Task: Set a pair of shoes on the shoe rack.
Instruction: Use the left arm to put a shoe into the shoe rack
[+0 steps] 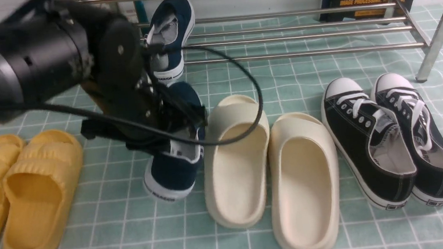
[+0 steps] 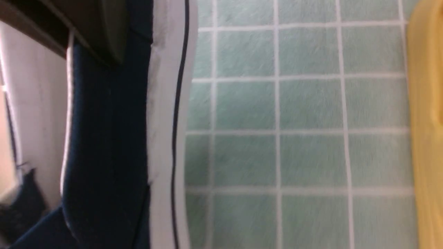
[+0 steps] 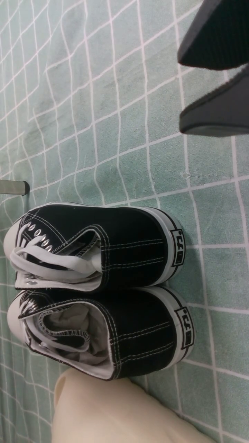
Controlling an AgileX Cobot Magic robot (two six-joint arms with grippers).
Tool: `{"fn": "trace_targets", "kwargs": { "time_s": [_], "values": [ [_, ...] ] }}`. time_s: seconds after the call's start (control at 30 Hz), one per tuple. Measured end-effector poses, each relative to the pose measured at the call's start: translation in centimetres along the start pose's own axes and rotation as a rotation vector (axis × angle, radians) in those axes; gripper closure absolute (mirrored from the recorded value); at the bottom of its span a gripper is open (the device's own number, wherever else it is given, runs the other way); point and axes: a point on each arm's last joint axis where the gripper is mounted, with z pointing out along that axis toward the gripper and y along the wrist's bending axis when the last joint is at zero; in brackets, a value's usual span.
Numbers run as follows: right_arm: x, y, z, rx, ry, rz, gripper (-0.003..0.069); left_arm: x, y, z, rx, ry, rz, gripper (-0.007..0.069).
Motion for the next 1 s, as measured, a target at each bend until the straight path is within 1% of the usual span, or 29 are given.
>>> {"fn": "trace_targets", "kwargs": {
  "time_s": [0.1, 0.2, 0.23, 0.27, 0.3, 0.4, 0.47, 0.73, 1.0],
  "values": [
    [0.0, 0.0, 0.0, 0.0, 0.0, 0.002, 0.0419, -3.0, -1.0, -2.0, 0.104, -0.085, 0.005, 0.0621],
    [0.0, 0.0, 0.0, 0.0, 0.0, 0.013, 0.0419, -5.3, -1.2, -1.1, 0.148, -0.088, -0.008, 0.0621],
    [0.0, 0.0, 0.0, 0.0, 0.0, 0.015, 0.0419, -5.5, -1.2, -0.7, 0.146, -0.079, -0.006, 0.0621],
    [0.0, 0.0, 0.0, 0.0, 0.0, 0.015, 0.0419, -6.5, -1.1, 0.6, 0.149, -0.064, -0.01, 0.0621],
    [0.0, 0.0, 0.0, 0.0, 0.0, 0.016, 0.0419, -6.6, -1.1, 0.8, 0.149, -0.063, -0.01, 0.0621],
    [0.0, 0.0, 0.0, 0.0, 0.0, 0.019, 0.0419, -8.7, -0.8, 3.7, 0.13, -0.043, -0.029, 0.0621],
    [0.0, 0.0, 0.0, 0.0, 0.0, 0.02, 0.0419, -9.9, -0.6, 4.7, 0.126, -0.042, -0.049, 0.0621],
    [0.0, 0.0, 0.0, 0.0, 0.0, 0.023, 0.0419, -13.6, -1.4, 6.2, 0.179, -0.179, -0.098, 0.0621],
    [0.0, 0.0, 0.0, 0.0, 0.0, 0.023, 0.0419, -15.3, -1.9, 7.4, 0.235, -0.293, -0.182, 0.0621]
  ]
}}
